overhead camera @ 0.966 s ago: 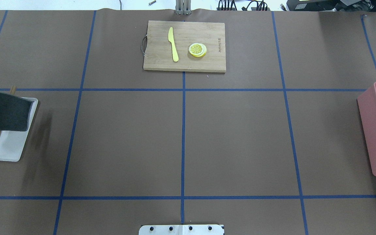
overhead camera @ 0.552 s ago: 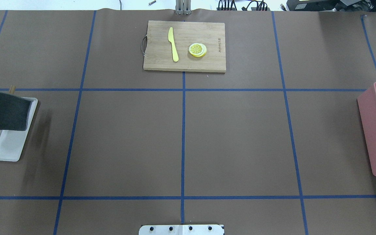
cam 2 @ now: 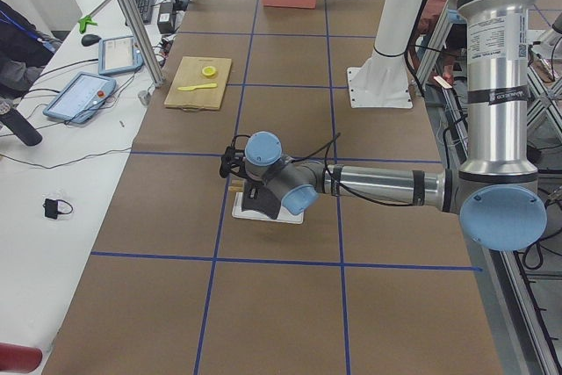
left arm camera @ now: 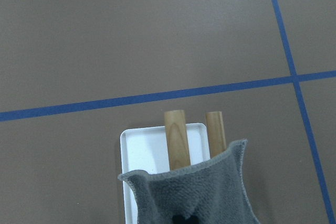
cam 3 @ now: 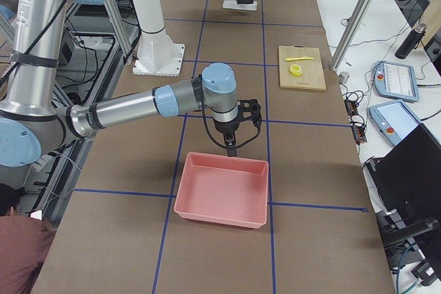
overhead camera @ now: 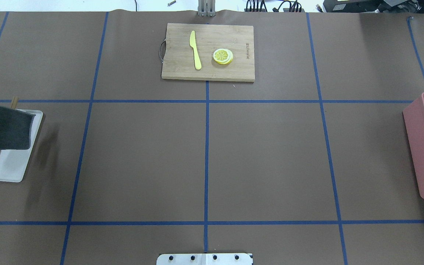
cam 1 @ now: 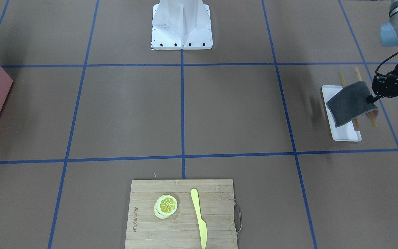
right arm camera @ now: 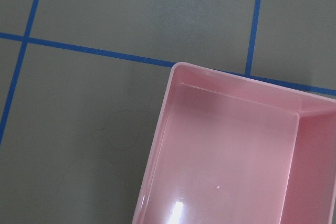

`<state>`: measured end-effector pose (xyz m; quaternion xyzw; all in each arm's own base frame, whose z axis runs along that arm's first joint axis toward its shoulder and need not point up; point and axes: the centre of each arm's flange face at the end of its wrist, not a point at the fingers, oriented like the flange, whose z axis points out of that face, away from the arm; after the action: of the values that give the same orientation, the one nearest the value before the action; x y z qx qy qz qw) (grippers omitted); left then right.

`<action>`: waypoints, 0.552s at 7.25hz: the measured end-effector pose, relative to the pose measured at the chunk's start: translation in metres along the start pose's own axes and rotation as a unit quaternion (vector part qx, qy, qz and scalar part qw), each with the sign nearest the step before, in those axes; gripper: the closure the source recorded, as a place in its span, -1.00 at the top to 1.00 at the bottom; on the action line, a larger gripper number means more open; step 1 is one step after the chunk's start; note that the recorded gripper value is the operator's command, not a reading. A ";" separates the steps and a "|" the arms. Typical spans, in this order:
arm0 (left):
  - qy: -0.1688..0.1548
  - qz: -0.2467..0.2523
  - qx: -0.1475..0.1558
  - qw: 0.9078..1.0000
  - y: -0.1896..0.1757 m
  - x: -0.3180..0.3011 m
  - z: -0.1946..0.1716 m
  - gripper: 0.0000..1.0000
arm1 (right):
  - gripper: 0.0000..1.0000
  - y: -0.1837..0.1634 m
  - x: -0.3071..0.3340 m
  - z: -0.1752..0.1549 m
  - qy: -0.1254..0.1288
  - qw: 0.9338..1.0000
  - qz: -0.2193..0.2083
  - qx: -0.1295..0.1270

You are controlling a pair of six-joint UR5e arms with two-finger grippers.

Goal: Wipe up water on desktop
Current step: 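Lift the grey cloth with the left gripper while the right arm approaches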

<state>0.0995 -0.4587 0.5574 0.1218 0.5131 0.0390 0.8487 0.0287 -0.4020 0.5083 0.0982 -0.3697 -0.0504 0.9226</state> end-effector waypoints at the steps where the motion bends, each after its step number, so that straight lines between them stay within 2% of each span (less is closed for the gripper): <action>1: 0.004 -0.003 0.007 1.000 -0.006 0.003 -0.008 -1.00 | 1.00 -0.002 -0.003 -0.002 -0.002 1.000 -0.006 0.007; 2: 0.007 -0.017 0.018 1.000 -0.016 0.009 -0.016 -1.00 | 1.00 -0.006 -0.005 -0.005 -0.003 1.000 -0.014 0.017; 4: 0.021 -0.077 0.043 0.996 -0.048 0.039 -0.028 -1.00 | 1.00 -0.014 -0.011 -0.010 -0.006 0.999 -0.015 0.030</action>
<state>0.0900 -0.4931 0.4992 0.1174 0.5402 -0.0457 0.8321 0.0271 -0.4121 0.4910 0.1313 -0.3747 -0.0536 0.9162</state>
